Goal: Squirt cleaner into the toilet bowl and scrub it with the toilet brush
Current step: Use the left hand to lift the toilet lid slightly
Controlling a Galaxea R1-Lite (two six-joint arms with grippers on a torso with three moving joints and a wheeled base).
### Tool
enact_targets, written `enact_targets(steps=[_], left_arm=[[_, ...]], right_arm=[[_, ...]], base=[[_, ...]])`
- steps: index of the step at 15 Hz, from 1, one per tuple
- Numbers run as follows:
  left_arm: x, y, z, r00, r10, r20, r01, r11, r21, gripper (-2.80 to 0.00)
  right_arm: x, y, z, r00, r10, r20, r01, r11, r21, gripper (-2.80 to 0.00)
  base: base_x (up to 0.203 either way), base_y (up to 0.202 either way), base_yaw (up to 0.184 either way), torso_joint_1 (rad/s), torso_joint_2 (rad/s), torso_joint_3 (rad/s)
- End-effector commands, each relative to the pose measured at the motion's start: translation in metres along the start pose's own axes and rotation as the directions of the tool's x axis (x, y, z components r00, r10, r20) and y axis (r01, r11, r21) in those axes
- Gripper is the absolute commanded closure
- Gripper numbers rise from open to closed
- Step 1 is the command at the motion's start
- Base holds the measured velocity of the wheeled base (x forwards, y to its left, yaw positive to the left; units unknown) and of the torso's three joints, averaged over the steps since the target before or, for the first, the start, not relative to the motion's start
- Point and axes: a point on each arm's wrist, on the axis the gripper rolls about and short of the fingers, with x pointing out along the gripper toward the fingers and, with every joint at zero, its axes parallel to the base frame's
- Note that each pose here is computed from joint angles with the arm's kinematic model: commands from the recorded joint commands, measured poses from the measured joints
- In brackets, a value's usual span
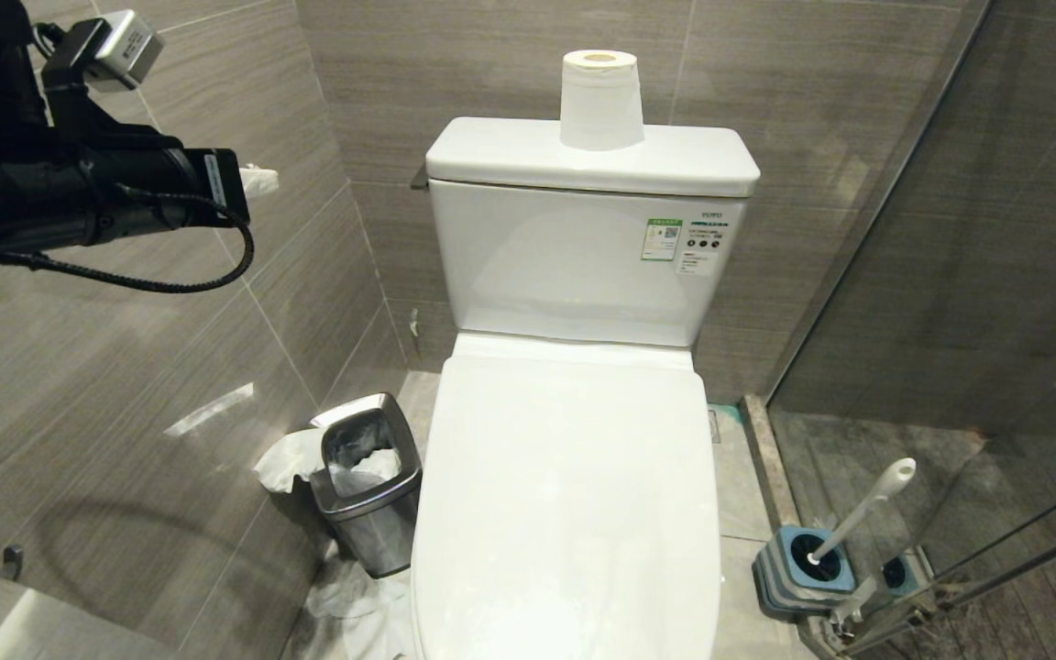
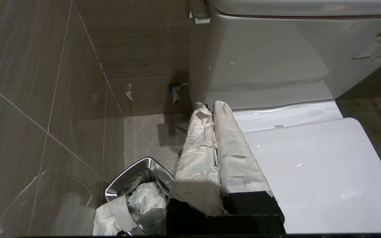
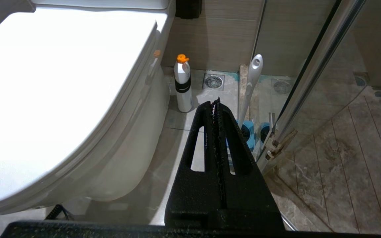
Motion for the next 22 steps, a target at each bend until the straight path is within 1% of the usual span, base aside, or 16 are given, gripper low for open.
enact_targets(steps=[1,5,7,8,9,10,11,13,14,15,16,18,19,20,21,22], left_arm=[[0.017,0.006,-0.003,1.000,0.007,-0.009,-0.007,1.000,-0.019,0.00],[0.027,0.010,0.001,1.000,0.009,0.004,-0.009,0.999,-0.033,0.00],[0.036,0.010,-0.002,1.000,-0.017,-0.006,0.017,0.999,-0.036,0.00],[0.041,0.011,-0.004,0.999,-0.036,-0.013,0.036,0.998,-0.047,0.00],[0.045,0.010,-0.003,0.997,-0.071,-0.011,0.070,0.994,-0.082,0.00],[0.048,0.010,-0.003,0.994,-0.104,-0.018,0.101,0.986,-0.130,0.00],[0.051,0.010,-0.002,0.989,-0.144,-0.028,0.137,0.974,-0.179,0.00],[0.059,0.015,-0.006,0.968,-0.239,-0.078,0.207,0.935,-0.289,0.00],[0.061,0.018,-0.010,0.953,-0.286,-0.106,0.239,0.917,-0.320,0.00],[0.063,0.019,-0.013,0.930,-0.346,-0.122,0.288,0.894,-0.344,0.00],[0.067,0.020,-0.019,0.902,-0.410,-0.133,0.339,0.865,-0.370,0.00],[0.074,0.023,-0.029,0.863,-0.480,-0.156,0.384,0.825,-0.416,0.00],[0.077,0.025,-0.030,0.829,-0.539,-0.149,0.432,0.786,-0.442,0.00],[0.079,0.028,-0.031,0.789,-0.598,-0.137,0.475,0.737,-0.481,0.00],[0.081,0.032,-0.033,0.745,-0.656,-0.121,0.512,0.679,-0.526,0.00],[0.084,0.038,-0.039,0.704,-0.701,-0.111,0.536,0.627,-0.565,0.00]], right_arm=[[0.000,0.000,0.000,1.000,0.000,0.000,0.000,1.000,0.000,0.00],[0.000,0.000,0.000,1.000,0.000,0.000,0.000,1.000,0.000,0.00],[0.000,0.000,0.000,1.000,0.000,0.000,0.000,1.000,0.000,0.00],[0.000,0.000,0.000,1.000,0.000,0.000,0.000,1.000,0.000,0.00],[0.000,0.000,0.000,1.000,0.000,0.000,0.000,1.000,0.000,0.00],[0.000,0.000,0.000,1.000,0.000,0.000,0.000,1.000,0.000,0.00],[0.000,0.000,0.000,1.000,0.000,0.000,0.000,1.000,0.000,0.00],[0.000,0.000,0.000,1.000,0.000,0.000,0.000,1.000,0.000,0.00],[0.000,0.000,0.000,1.000,0.000,0.000,0.000,1.000,0.000,0.00],[0.000,0.000,0.000,1.000,0.000,0.000,0.000,1.000,0.000,0.00],[0.000,0.000,0.000,1.000,0.000,0.000,0.000,1.000,0.000,0.00],[0.000,0.000,0.000,1.000,0.000,0.000,0.000,1.000,0.000,0.00],[0.000,0.000,0.000,1.000,0.000,0.000,0.000,1.000,0.000,0.00],[0.000,0.000,0.000,1.000,0.000,0.000,0.000,1.000,0.000,0.00],[0.000,0.000,0.000,1.000,0.000,0.000,0.000,1.000,0.000,0.00],[0.000,0.000,0.000,1.000,0.000,0.000,0.000,1.000,0.000,0.00]], base=[[0.000,0.000,0.000,0.000,0.00,0.000],[0.000,0.000,0.000,0.000,0.00,0.000],[0.000,0.000,0.000,0.000,0.00,0.000],[0.000,0.000,0.000,0.000,0.00,0.000],[0.000,0.000,0.000,0.000,0.00,0.000],[0.000,0.000,0.000,0.000,0.00,0.000],[0.000,0.000,0.000,0.000,0.00,0.000],[0.000,0.000,0.000,0.000,0.00,0.000],[0.000,0.000,0.000,0.000,0.00,0.000],[0.000,0.000,0.000,0.000,0.00,0.000],[0.000,0.000,0.000,0.000,0.00,0.000],[0.000,0.000,0.000,0.000,0.00,0.000],[0.000,0.000,0.000,0.000,0.00,0.000],[0.000,0.000,0.000,0.000,0.00,0.000],[0.000,0.000,0.000,0.000,0.00,0.000],[0.000,0.000,0.000,0.000,0.00,0.000]])
